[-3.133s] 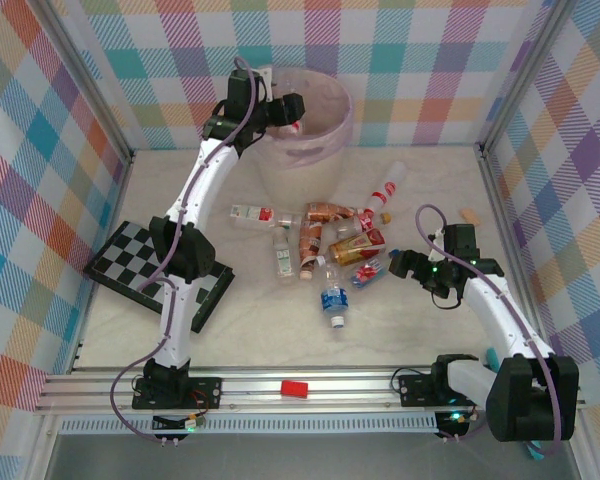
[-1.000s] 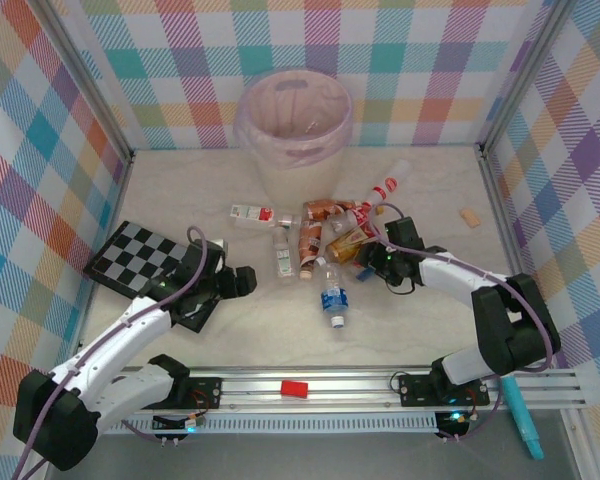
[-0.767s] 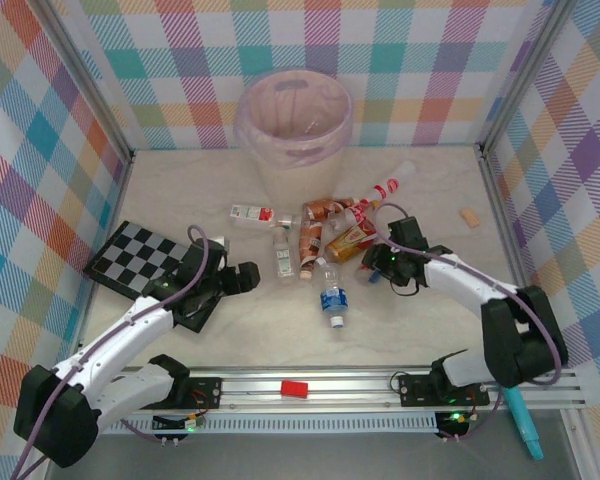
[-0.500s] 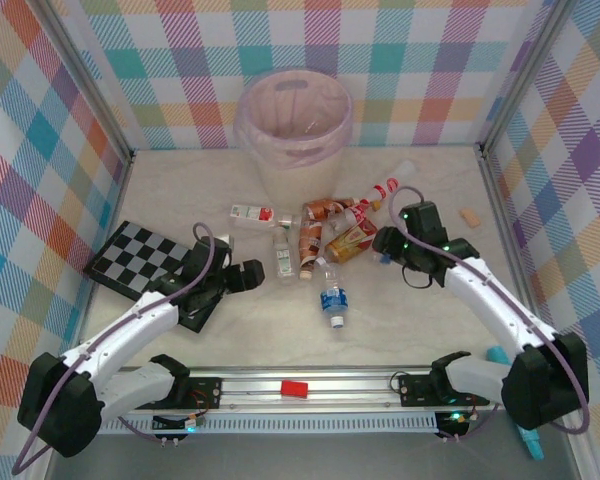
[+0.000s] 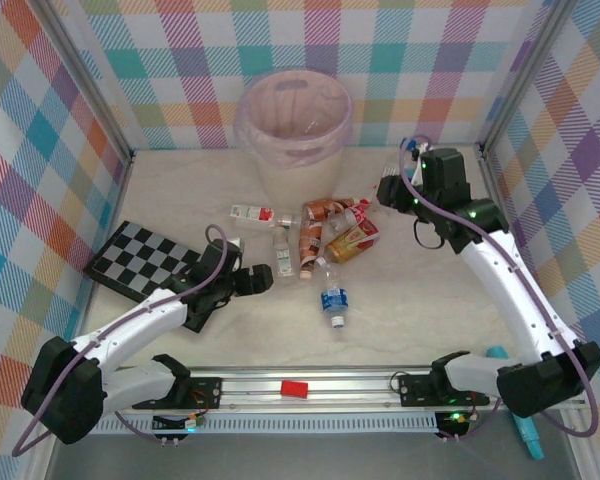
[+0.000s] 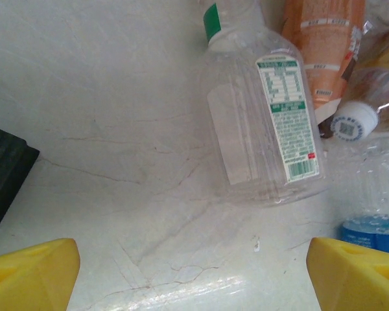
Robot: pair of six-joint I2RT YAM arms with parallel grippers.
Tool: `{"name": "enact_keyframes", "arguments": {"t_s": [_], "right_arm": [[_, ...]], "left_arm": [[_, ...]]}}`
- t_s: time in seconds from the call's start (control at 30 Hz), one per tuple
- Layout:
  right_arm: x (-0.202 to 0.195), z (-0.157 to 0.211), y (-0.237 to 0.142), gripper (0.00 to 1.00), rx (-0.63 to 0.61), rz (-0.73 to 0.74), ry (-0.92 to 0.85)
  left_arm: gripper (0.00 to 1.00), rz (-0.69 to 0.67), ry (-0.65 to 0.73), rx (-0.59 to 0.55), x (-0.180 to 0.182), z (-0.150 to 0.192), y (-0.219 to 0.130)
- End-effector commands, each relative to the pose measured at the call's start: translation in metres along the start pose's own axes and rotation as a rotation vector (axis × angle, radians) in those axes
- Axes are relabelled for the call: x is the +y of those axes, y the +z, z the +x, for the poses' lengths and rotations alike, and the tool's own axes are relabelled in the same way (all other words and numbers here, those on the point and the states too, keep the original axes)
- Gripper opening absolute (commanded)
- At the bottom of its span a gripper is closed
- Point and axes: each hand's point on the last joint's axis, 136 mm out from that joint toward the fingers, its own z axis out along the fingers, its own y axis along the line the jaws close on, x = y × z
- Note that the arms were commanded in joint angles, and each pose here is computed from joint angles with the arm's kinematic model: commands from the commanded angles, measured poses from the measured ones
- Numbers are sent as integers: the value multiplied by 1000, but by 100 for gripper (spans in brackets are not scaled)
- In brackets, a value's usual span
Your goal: Put the plastic bottles in the bin
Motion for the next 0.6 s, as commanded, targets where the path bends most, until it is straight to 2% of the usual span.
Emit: {"name": "enact_keyframes", "arguments": {"t_s": [0.0, 0.27, 0.57], "right_arm": [[20, -29, -3, 57, -49, -51, -77], [52, -83, 28, 57, -94, -106, -101], [93, -131, 60, 57, -195, -266, -16]], "left_arm": [[91, -42, 34, 6, -3, 1, -3], [91, -58, 98, 16, -10, 5, -10], [92, -80, 126, 28, -8, 6, -14]]}}
